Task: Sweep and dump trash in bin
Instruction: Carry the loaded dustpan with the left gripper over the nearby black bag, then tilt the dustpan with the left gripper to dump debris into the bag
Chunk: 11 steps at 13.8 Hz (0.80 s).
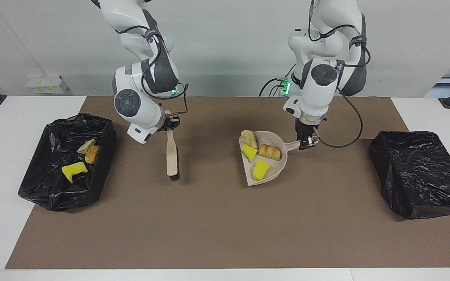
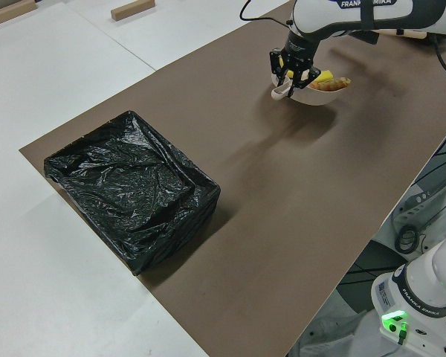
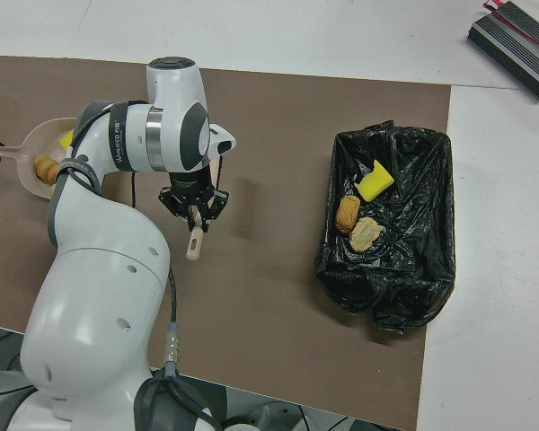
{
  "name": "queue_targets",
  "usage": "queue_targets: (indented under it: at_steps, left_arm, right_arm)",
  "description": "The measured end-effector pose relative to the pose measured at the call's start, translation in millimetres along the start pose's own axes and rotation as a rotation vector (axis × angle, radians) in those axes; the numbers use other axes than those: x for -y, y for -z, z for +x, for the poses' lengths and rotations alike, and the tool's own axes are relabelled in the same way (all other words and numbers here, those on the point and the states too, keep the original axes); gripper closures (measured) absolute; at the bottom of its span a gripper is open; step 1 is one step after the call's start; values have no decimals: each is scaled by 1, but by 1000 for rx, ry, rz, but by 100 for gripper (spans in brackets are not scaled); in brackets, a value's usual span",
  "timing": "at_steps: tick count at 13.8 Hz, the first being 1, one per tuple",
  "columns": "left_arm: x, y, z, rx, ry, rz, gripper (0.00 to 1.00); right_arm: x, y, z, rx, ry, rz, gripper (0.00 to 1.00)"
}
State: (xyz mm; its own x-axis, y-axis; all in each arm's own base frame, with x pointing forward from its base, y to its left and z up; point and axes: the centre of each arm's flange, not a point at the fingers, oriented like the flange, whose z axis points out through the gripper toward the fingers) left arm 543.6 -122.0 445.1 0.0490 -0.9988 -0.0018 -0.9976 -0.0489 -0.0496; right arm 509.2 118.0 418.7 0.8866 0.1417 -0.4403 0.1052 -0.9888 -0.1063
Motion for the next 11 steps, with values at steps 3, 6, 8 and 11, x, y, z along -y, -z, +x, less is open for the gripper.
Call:
queue_targets:
  at_steps: [3,6,8,11]
  left_arm:
    - [20,16,-77,-17,-19,22,67]
    - [31,39,-143,-11,-38,28,67]
    - [32,50,-190,-20,-40,32,67]
    - [29,68,-272,-71,-68,21,67]
  right_arm:
    - [13,-8,-49,-10,-4,-58,74]
    - [54,-23,-86,-21,6,-79,74]
    - [67,-31,-92,-26,10,-55,74]
    - [105,-44,-92,-68,-43,-19,74]
